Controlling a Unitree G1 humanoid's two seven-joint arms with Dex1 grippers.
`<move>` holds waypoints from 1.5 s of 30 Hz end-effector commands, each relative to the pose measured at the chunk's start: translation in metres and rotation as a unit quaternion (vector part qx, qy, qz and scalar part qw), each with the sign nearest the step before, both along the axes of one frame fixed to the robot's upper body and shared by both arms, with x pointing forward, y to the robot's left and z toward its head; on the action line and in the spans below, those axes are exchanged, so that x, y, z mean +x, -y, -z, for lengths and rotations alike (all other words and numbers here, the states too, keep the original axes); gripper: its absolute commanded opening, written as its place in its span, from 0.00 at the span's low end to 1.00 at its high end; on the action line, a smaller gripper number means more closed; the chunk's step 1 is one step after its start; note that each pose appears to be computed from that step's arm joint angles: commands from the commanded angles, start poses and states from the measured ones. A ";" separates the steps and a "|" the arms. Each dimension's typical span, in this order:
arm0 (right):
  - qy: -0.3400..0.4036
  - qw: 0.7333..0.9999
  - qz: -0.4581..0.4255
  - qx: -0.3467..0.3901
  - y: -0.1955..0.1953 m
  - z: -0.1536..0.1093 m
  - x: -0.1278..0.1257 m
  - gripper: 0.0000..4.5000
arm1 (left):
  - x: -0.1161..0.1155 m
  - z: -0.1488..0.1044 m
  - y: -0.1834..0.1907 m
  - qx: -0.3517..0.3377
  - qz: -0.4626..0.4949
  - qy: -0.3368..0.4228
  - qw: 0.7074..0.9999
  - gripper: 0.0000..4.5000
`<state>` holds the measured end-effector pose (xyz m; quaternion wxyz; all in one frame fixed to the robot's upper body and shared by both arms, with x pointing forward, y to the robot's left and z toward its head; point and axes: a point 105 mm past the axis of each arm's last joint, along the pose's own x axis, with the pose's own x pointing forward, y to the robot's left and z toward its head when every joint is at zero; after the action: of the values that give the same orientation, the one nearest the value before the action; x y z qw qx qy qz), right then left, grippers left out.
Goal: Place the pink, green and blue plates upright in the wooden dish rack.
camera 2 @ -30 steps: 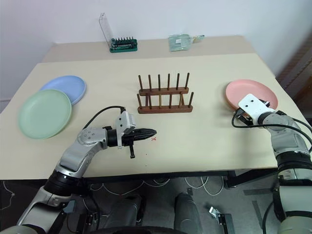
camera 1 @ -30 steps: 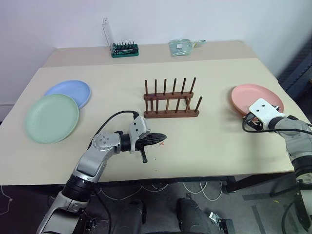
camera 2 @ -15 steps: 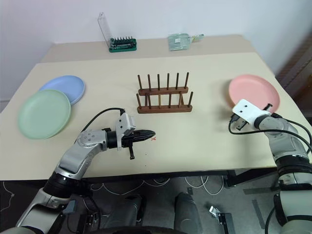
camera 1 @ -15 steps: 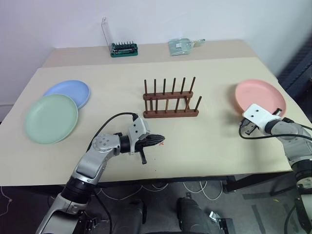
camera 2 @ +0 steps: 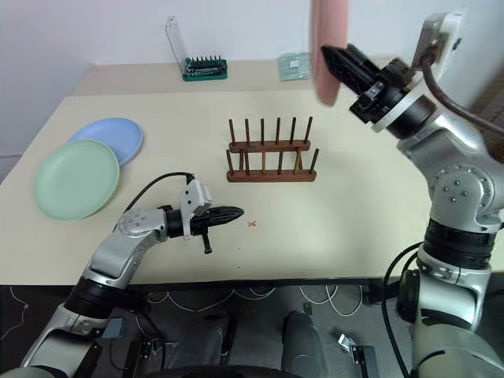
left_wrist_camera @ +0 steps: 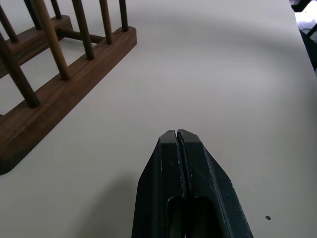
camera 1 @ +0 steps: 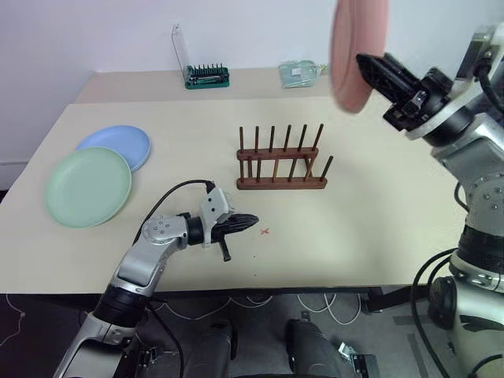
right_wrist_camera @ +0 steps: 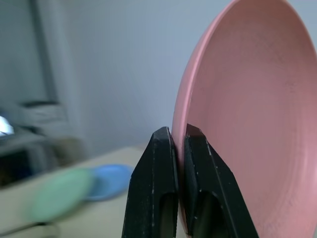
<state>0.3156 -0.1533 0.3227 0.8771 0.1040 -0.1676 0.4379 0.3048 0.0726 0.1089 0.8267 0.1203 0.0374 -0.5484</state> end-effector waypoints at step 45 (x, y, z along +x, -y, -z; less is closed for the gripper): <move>0.154 0.940 -0.017 -0.305 -0.052 0.025 -0.026 0.68 | 0.029 -0.082 -0.147 -0.138 -0.365 0.095 0.916 0.51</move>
<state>0.3016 -0.1186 0.3066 0.8509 -0.2036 -0.1619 0.4565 0.3370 0.1883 0.1676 0.9631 0.0227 -0.0414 -0.2650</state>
